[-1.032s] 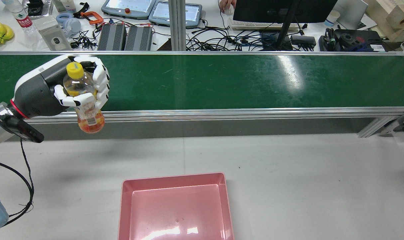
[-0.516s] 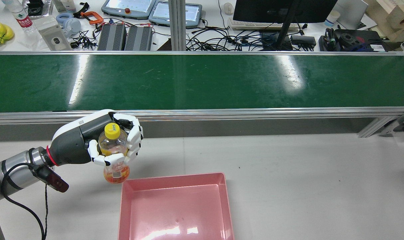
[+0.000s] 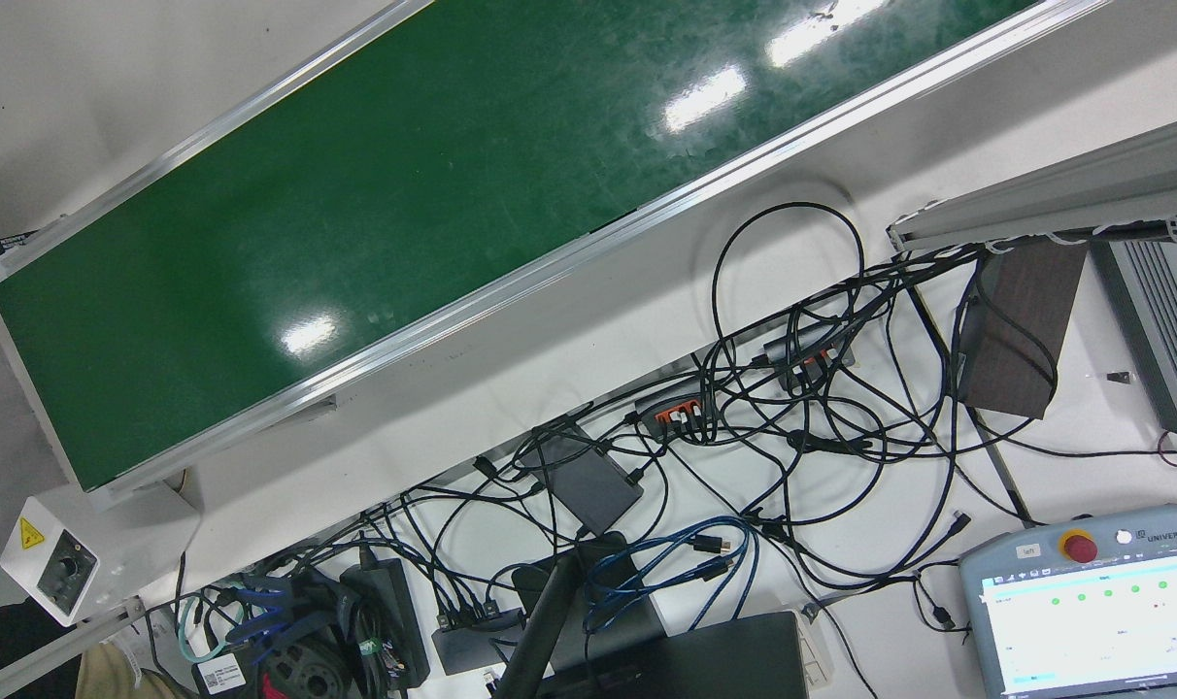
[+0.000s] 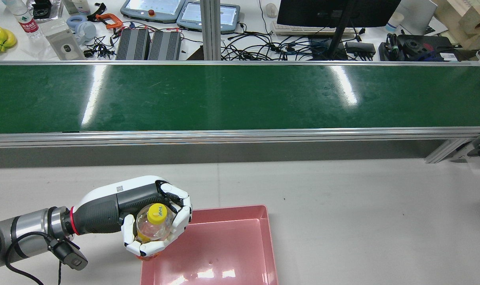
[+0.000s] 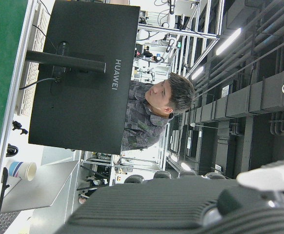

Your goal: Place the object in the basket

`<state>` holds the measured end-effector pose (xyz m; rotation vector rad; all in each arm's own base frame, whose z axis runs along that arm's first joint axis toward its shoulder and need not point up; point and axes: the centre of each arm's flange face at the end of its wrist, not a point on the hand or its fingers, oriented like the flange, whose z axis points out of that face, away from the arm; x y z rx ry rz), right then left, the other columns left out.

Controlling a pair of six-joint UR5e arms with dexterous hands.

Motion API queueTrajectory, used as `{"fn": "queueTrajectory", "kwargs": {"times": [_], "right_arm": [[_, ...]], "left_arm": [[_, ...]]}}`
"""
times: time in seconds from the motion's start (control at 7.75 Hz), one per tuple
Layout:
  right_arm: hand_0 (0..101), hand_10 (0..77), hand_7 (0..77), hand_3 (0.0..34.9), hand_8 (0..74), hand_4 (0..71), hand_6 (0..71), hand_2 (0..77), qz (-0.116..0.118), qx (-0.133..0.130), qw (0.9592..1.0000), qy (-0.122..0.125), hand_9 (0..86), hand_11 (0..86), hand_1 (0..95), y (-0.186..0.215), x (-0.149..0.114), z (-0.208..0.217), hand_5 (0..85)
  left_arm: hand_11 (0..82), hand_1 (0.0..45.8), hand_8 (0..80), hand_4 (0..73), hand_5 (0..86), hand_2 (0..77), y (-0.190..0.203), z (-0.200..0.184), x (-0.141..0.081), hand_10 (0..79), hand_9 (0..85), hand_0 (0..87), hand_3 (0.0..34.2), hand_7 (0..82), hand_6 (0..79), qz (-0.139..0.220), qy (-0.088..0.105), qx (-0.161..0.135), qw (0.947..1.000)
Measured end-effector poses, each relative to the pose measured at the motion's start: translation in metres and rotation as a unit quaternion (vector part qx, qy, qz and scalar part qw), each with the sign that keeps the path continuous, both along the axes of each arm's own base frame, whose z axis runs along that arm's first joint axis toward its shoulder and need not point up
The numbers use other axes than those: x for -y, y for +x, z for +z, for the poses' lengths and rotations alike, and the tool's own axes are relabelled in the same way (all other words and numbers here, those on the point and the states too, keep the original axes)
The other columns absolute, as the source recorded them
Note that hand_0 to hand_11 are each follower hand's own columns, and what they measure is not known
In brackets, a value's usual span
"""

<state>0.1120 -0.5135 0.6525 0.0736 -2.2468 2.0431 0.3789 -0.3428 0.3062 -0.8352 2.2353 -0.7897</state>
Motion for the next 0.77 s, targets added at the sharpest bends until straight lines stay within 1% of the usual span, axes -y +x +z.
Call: {"fn": "queueTrajectory", "kwargs": {"times": [0.13,0.26,0.39,0.52,0.65,0.77], "right_arm": [[0,0.0,0.5,0.3,0.0,0.0,0.0,0.5,0.0,0.0,1.0,0.0,0.0,0.0,0.0,0.0,0.0,0.0,0.0],[0,0.0,0.5,0.3,0.0,0.0,0.0,0.5,0.0,0.0,1.0,0.0,0.0,0.0,0.0,0.0,0.0,0.0,0.0],[0,0.0,0.5,0.3,0.0,0.0,0.0,0.5,0.0,0.0,1.0,0.0,0.0,0.0,0.0,0.0,0.0,0.0,0.0],[0,0.0,0.5,0.3,0.0,0.0,0.0,0.5,0.0,0.0,1.0,0.0,0.0,0.0,0.0,0.0,0.0,0.0,0.0],[0,0.0,0.5,0.3,0.0,0.0,0.0,0.5,0.0,0.0,1.0,0.0,0.0,0.0,0.0,0.0,0.0,0.0,0.0],[0,0.0,0.5,0.3,0.0,0.0,0.0,0.5,0.0,0.0,1.0,0.0,0.0,0.0,0.0,0.0,0.0,0.0,0.0]], "left_arm": [[51.8,6.0,67.1,48.0,55.6,51.8,0.005,-0.001,-0.008,64.4,50.2,64.7,0.0,54.0,61.6,0.009,0.003,0.001,1.0],[51.8,6.0,67.1,48.5,55.6,31.6,0.01,-0.001,-0.016,64.4,50.2,71.8,0.0,54.0,61.6,0.018,0.005,0.002,0.9998],[51.8,6.0,67.1,48.5,55.6,31.6,0.013,0.001,-0.021,64.4,50.2,71.8,0.0,54.0,61.6,0.018,0.009,0.006,0.9998],[55.1,6.0,67.1,24.5,54.0,8.7,0.014,0.003,-0.023,57.8,49.6,77.1,0.0,59.5,36.0,0.018,0.013,0.009,0.9997],[55.1,6.0,67.1,3.8,36.5,8.7,0.017,0.003,-0.027,57.8,49.6,79.2,0.0,46.9,12.5,0.022,0.015,0.01,0.9996],[55.1,6.0,62.7,3.8,36.5,8.7,0.022,0.001,-0.034,42.0,45.8,79.2,0.0,46.9,12.5,0.03,0.016,0.009,0.9994]]}}
